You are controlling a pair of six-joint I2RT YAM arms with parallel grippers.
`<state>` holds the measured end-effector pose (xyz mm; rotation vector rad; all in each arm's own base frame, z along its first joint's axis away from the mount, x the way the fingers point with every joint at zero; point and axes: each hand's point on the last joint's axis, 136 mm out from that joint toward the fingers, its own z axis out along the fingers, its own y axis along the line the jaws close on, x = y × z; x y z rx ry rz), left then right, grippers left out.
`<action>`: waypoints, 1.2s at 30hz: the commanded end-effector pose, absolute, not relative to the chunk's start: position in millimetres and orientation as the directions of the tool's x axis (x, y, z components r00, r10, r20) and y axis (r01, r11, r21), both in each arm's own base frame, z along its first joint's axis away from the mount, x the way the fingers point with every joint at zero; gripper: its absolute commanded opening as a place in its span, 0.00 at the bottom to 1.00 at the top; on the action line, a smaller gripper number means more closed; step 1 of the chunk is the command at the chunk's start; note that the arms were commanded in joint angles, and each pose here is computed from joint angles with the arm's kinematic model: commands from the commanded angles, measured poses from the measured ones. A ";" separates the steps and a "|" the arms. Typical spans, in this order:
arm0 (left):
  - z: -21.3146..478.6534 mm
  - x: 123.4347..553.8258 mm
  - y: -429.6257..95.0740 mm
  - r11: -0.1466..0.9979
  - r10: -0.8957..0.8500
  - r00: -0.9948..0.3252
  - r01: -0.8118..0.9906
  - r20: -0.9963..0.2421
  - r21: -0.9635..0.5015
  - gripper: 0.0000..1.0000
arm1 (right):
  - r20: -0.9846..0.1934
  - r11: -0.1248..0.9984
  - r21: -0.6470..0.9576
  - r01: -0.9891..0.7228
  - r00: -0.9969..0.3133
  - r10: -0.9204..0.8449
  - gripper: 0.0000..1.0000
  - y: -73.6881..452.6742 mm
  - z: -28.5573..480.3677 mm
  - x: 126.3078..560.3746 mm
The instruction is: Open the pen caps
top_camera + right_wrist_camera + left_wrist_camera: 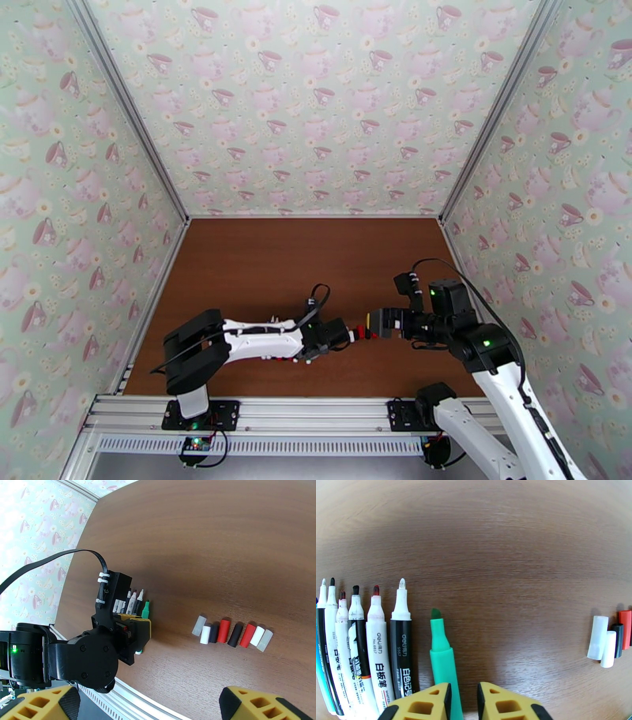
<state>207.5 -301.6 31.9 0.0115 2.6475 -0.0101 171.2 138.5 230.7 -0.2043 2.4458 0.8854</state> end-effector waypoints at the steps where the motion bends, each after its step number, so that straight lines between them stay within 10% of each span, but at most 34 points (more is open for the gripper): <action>1: 23.1 202.1 -306.1 1.000 0.024 -0.895 0.026 -0.445 0.002 0.24 | -0.516 0.788 0.539 -0.298 -0.856 0.029 1.00 135.4 224.2 167.0; 36: 20.3 205.9 -268.1 0.984 0.081 -0.897 0.003 -0.434 0.177 0.22 | -0.515 0.790 0.538 -0.294 -0.857 0.033 1.00 134.8 223.5 167.6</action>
